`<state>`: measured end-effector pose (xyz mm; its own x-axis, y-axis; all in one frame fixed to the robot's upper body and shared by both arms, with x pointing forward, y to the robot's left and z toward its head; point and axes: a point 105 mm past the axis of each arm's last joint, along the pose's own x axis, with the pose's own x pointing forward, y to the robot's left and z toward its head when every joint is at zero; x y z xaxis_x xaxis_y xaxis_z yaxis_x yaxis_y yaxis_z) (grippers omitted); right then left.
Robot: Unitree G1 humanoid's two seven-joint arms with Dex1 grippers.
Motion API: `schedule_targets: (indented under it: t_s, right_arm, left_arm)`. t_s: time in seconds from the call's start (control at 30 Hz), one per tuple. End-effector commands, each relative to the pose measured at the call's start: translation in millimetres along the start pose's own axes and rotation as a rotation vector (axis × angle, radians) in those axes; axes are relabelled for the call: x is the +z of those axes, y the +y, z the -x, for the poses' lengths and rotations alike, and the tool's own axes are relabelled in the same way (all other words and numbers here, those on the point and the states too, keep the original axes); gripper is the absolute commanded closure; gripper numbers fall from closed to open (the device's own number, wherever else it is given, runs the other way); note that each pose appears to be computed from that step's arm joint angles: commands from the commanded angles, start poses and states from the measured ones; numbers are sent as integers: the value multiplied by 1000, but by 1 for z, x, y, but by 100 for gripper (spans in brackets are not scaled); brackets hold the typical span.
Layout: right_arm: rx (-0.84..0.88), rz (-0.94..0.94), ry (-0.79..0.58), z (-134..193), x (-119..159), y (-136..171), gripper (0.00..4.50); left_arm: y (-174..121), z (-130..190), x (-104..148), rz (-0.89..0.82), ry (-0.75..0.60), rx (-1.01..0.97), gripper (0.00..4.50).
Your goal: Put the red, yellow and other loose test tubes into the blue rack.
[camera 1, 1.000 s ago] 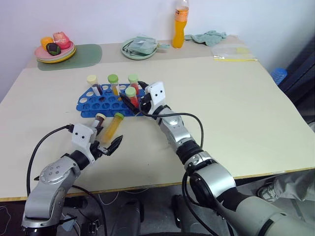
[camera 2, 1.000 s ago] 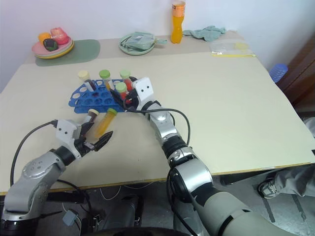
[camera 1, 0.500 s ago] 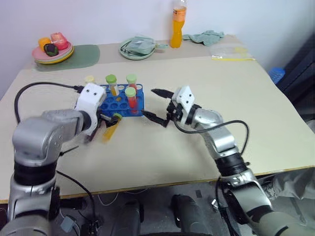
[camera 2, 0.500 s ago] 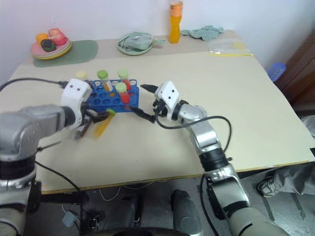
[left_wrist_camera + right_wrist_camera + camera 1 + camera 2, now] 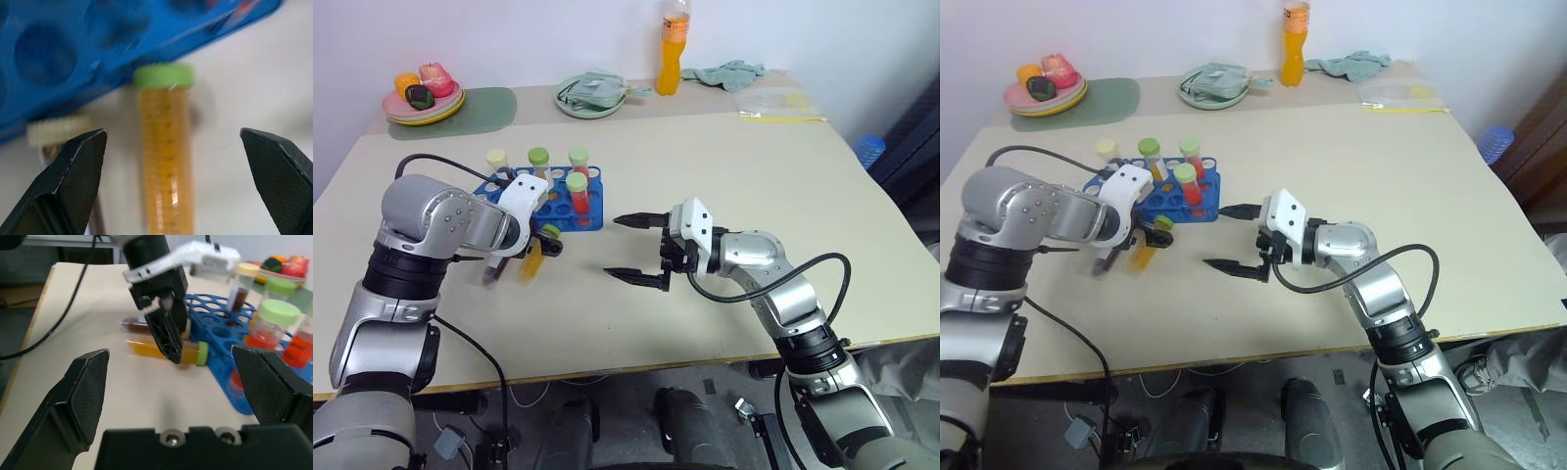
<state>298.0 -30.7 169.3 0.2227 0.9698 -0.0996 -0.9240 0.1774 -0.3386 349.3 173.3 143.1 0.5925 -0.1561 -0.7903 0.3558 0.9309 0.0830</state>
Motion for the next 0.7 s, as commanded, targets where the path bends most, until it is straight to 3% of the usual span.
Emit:
schedule_targets:
  t_s: [0.03,0.1,0.2,0.37,0.4,0.53,0.7]
  right_arm:
    - [15,34,-34,0,13,4,8]
    - [15,33,-37,-1,13,4,8]
    - [17,32,-42,-3,13,5,0]
    - [29,28,-48,-5,14,8,0]
    - [30,29,-48,-6,14,9,0]
    - [24,30,-53,-5,16,8,0]
    - [6,12,-53,-3,13,5,0]
  left_arm:
    - [-2,0,4,9,-3,14,0]
    - [-3,-5,2,35,9,19,0]
    - [-4,-9,1,57,18,27,84]
    - [-2,-3,2,58,-5,31,339]
    - [-2,1,2,44,-18,20,371]
    - [-5,34,-5,-73,-99,-40,375]
    - [4,85,9,-170,-464,56,375]
